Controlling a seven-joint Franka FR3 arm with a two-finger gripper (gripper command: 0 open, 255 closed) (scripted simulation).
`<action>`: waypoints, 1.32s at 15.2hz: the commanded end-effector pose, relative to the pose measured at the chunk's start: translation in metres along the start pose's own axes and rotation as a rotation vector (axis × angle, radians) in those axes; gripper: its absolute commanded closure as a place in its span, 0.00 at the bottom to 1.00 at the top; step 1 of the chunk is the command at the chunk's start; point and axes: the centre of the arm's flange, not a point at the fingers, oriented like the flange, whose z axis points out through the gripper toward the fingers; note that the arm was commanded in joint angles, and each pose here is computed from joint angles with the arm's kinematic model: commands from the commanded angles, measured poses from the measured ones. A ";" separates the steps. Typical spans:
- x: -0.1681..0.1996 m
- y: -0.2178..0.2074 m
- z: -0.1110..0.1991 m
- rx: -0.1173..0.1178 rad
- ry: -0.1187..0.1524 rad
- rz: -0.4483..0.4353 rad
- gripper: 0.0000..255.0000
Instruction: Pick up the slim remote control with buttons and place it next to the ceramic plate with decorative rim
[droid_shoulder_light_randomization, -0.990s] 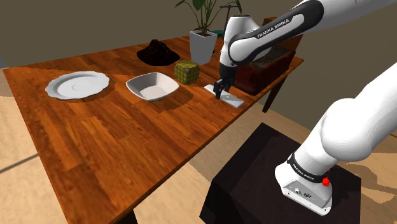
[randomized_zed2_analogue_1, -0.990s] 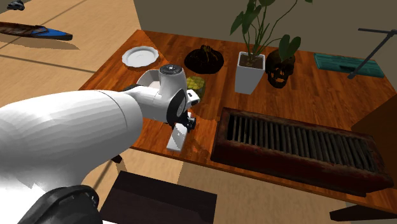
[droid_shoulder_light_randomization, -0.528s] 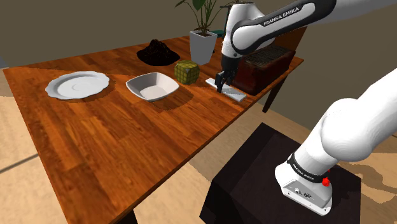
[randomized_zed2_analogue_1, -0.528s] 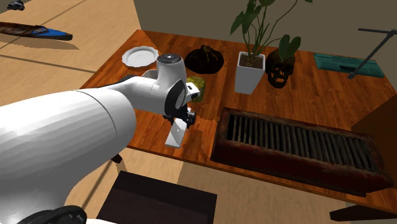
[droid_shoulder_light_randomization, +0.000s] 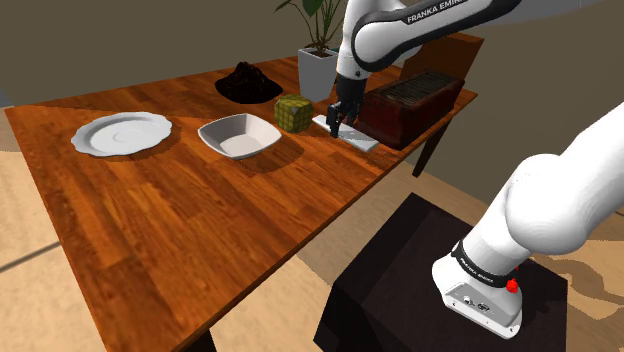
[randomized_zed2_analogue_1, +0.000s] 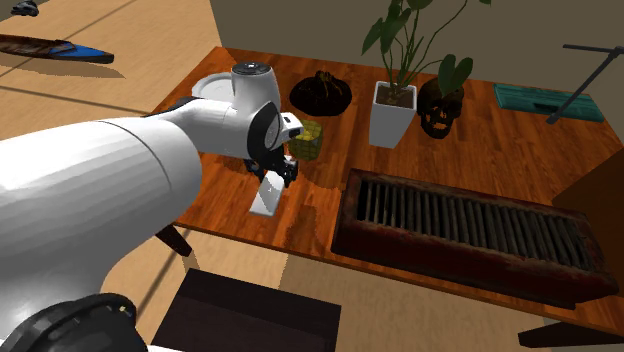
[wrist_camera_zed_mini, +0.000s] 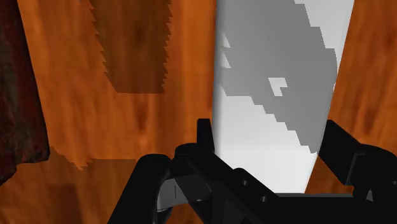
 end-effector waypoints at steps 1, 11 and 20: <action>0.013 -0.024 0.001 0.001 0.000 0.000 1.00; 0.085 -0.135 -0.001 0.001 0.000 0.000 1.00; 0.150 -0.235 -0.003 0.001 0.000 0.000 1.00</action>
